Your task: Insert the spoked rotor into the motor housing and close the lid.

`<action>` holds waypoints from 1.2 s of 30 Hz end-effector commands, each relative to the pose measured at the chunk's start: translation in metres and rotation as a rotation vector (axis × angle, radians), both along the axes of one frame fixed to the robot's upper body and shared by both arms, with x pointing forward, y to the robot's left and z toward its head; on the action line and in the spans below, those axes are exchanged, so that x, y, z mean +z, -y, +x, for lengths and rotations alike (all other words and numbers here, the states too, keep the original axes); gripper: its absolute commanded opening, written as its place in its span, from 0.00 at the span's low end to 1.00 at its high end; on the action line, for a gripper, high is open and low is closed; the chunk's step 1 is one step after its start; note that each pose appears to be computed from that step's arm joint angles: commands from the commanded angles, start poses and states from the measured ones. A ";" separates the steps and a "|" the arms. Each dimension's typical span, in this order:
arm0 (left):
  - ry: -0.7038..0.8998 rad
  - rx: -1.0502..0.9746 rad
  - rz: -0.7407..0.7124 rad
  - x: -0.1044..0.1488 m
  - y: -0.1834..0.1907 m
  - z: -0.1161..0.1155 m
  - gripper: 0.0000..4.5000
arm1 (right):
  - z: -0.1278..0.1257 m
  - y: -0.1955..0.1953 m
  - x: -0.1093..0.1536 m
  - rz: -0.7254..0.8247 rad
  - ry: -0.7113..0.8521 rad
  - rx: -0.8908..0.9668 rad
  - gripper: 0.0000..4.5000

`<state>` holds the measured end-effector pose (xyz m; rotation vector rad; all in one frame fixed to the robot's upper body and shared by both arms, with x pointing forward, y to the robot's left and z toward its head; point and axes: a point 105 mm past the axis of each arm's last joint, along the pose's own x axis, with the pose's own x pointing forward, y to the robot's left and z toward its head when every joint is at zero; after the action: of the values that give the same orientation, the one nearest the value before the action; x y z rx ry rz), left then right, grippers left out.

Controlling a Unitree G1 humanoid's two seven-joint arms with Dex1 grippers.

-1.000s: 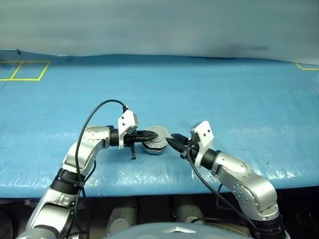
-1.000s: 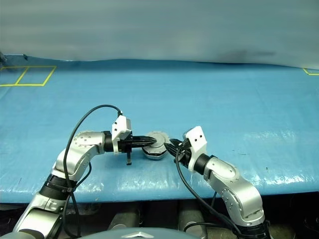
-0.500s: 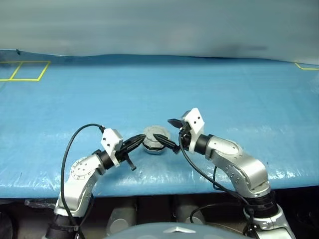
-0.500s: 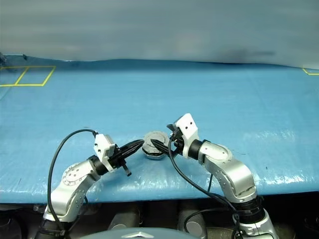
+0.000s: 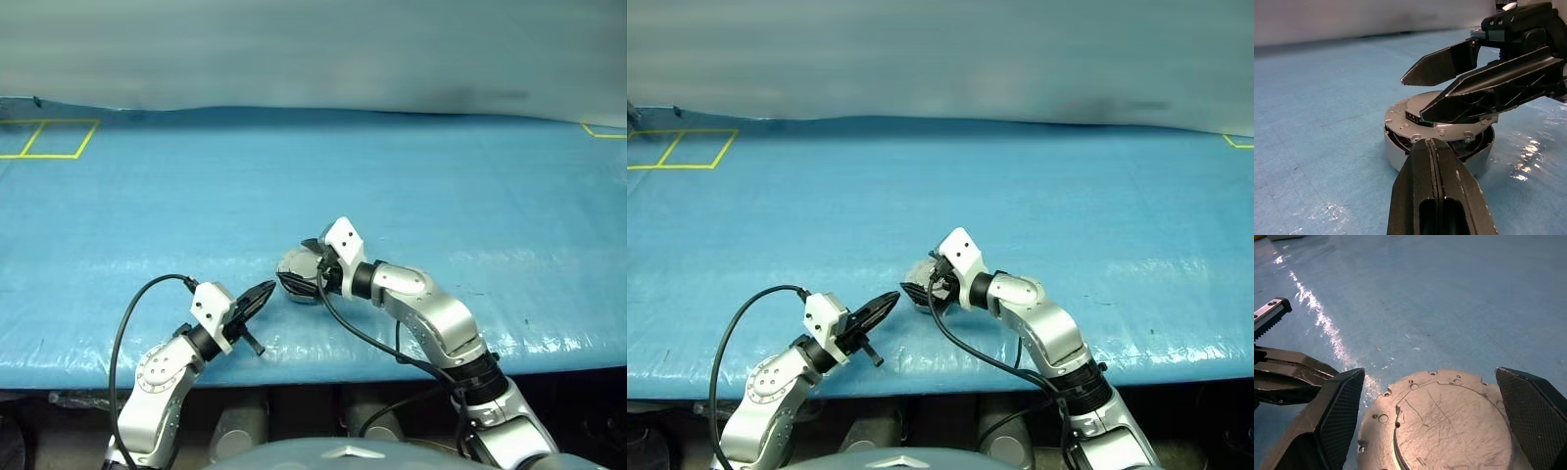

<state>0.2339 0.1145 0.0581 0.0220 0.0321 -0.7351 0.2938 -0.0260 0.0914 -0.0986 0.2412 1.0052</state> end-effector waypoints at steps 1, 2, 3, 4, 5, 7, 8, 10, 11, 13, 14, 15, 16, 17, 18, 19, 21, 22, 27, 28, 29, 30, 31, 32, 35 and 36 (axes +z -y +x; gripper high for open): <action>0.031 -0.002 -0.009 0.004 0.003 -0.001 0.00 | 0.006 0.002 0.011 0.017 0.065 -0.015 1.00; 0.031 0.000 -0.009 0.004 0.003 -0.001 0.00 | 0.006 0.004 0.008 0.000 0.067 -0.016 1.00; 0.031 0.001 -0.009 0.004 0.003 0.000 0.00 | 0.006 0.006 0.006 -0.010 0.066 -0.016 1.00; 0.030 0.002 -0.007 0.003 0.003 0.000 0.00 | 0.006 0.007 0.003 -0.018 0.066 -0.015 1.00; 0.029 0.002 -0.006 0.002 0.003 0.000 0.00 | 0.005 0.007 0.002 -0.022 0.066 -0.014 1.00; 0.030 0.012 -0.006 0.002 0.002 0.003 0.00 | 0.003 0.006 0.001 -0.028 0.076 -0.004 1.00; 0.031 0.014 -0.004 0.002 0.001 0.004 0.00 | 0.002 0.005 0.001 -0.031 0.082 0.000 1.00; 0.034 0.017 -0.003 0.002 0.001 0.005 0.00 | -0.001 0.004 -0.001 -0.043 0.093 0.013 1.00; 0.033 0.017 -0.004 0.002 0.001 0.006 0.00 | -0.003 0.002 -0.002 -0.048 0.095 0.021 1.00; 0.033 0.014 0.000 0.002 0.001 0.006 0.00 | -0.006 0.000 -0.005 -0.046 0.087 0.030 1.00; 0.032 0.013 0.000 0.002 0.001 0.007 0.00 | -0.007 0.000 -0.006 -0.043 0.081 0.032 1.00; 0.032 0.013 0.000 0.002 0.000 0.007 0.00 | -0.008 -0.001 -0.007 -0.043 0.078 0.034 1.00; 0.030 0.013 -0.001 0.002 0.000 0.007 0.00 | -0.009 -0.002 -0.007 -0.043 0.077 0.035 1.00; 0.029 0.013 0.000 0.001 -0.001 0.008 0.00 | -0.010 -0.002 -0.008 -0.043 0.076 0.035 0.91; 0.027 0.012 0.001 0.000 -0.001 0.008 0.00 | -0.010 -0.003 -0.008 -0.041 0.076 0.033 0.87; 0.026 0.011 0.001 0.000 -0.002 0.008 0.00 | -0.009 -0.003 -0.008 -0.040 0.077 0.031 0.80; 0.026 0.012 0.003 -0.002 -0.003 0.007 0.00 | -0.009 -0.004 -0.006 -0.035 0.086 0.025 0.67; 0.027 0.012 0.005 -0.003 -0.003 0.007 0.00 | -0.008 -0.005 -0.005 -0.031 0.092 0.019 0.67; 0.030 0.016 0.004 -0.005 -0.006 0.007 0.00 | -0.005 -0.011 0.005 -0.009 0.110 -0.012 0.67; 0.030 0.016 0.004 -0.005 -0.006 0.006 0.00 | -0.005 -0.012 0.007 -0.009 0.113 -0.015 0.67; 0.029 0.016 0.005 -0.006 -0.006 0.006 0.00 | -0.005 -0.012 0.007 -0.010 0.115 -0.017 0.67; 0.029 0.014 0.006 -0.006 -0.006 0.006 0.00 | -0.005 -0.013 0.007 -0.011 0.115 -0.019 0.67; 0.029 0.014 0.006 -0.006 -0.006 0.006 0.00 | -0.005 -0.013 0.006 -0.012 0.112 -0.019 0.67; 0.028 0.014 0.005 -0.007 -0.006 0.006 0.00 | -0.005 -0.014 0.005 -0.015 0.109 -0.017 0.67; 0.028 0.015 0.006 -0.008 -0.006 0.006 0.00 | -0.005 -0.013 -0.001 -0.040 0.102 -0.014 0.67; 0.028 0.016 0.006 -0.008 -0.006 0.007 0.00 | -0.005 -0.012 -0.002 -0.048 0.102 -0.015 0.67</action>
<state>0.2400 0.1202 0.0429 0.0271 0.0475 -0.7157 0.2899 -0.0201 0.0760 -0.1767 0.2314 0.9566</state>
